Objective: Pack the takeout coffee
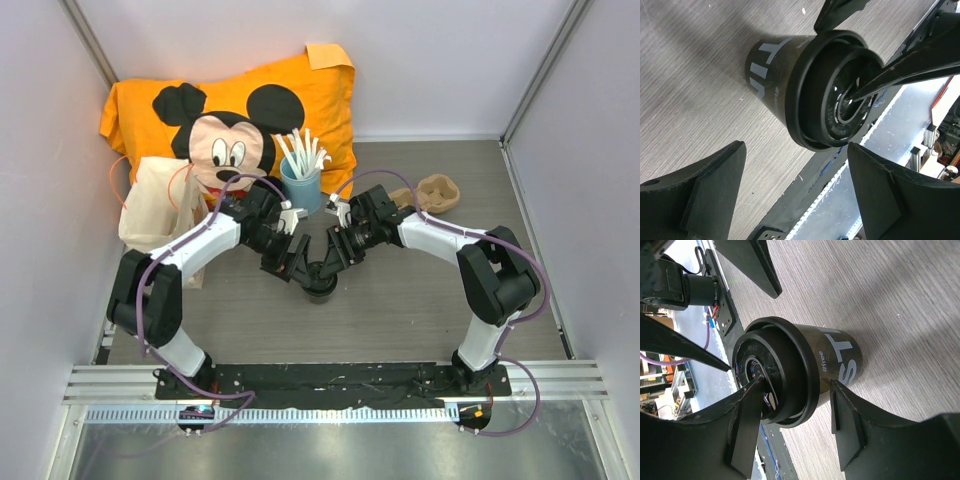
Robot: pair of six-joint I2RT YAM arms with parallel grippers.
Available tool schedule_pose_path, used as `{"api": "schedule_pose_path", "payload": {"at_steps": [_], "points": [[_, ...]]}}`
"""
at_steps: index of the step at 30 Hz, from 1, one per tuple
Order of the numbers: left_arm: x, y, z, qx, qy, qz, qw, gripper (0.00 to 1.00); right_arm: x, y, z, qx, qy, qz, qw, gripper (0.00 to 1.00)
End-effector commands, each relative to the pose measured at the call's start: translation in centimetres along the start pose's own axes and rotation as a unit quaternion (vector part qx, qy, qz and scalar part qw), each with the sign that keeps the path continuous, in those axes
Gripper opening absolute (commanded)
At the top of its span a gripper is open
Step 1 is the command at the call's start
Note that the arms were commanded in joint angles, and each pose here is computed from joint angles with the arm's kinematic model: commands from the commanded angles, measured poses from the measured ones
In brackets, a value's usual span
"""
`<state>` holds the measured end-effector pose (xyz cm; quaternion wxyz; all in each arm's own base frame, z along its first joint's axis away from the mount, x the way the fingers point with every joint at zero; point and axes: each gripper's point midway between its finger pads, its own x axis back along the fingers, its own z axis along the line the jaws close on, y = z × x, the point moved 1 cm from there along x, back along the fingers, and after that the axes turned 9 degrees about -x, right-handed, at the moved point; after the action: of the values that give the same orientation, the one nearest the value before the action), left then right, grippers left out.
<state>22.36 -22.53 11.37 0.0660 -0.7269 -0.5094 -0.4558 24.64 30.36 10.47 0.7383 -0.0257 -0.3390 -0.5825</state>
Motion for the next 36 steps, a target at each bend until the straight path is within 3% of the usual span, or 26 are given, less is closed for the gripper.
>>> {"api": "schedule_pose_path", "payload": {"at_steps": [1, 18, 23, 36], "points": [[-0.5, 0.4, 0.2, -0.013, -0.007, -0.011, 1.000, 0.86, 0.3, 0.8, 0.2, 0.032, -0.016, -0.017, 0.999, 0.58], [0.5, 0.2, 1.4, 0.001, 0.005, -0.049, 0.999, 0.71, 0.3, 0.4, 0.2, 0.032, -0.012, -0.014, 0.999, 0.58], [1.1, 0.3, 1.8, 0.006, -0.011, -0.080, 0.997, 0.72, 0.2, 0.5, 0.1, 0.030, -0.011, -0.013, 0.999, 0.58], [0.5, 1.5, 2.2, 0.023, -0.034, -0.072, 0.997, 0.72, -0.1, 0.3, 0.1, 0.028, -0.004, -0.009, 1.000, 0.56]]}}
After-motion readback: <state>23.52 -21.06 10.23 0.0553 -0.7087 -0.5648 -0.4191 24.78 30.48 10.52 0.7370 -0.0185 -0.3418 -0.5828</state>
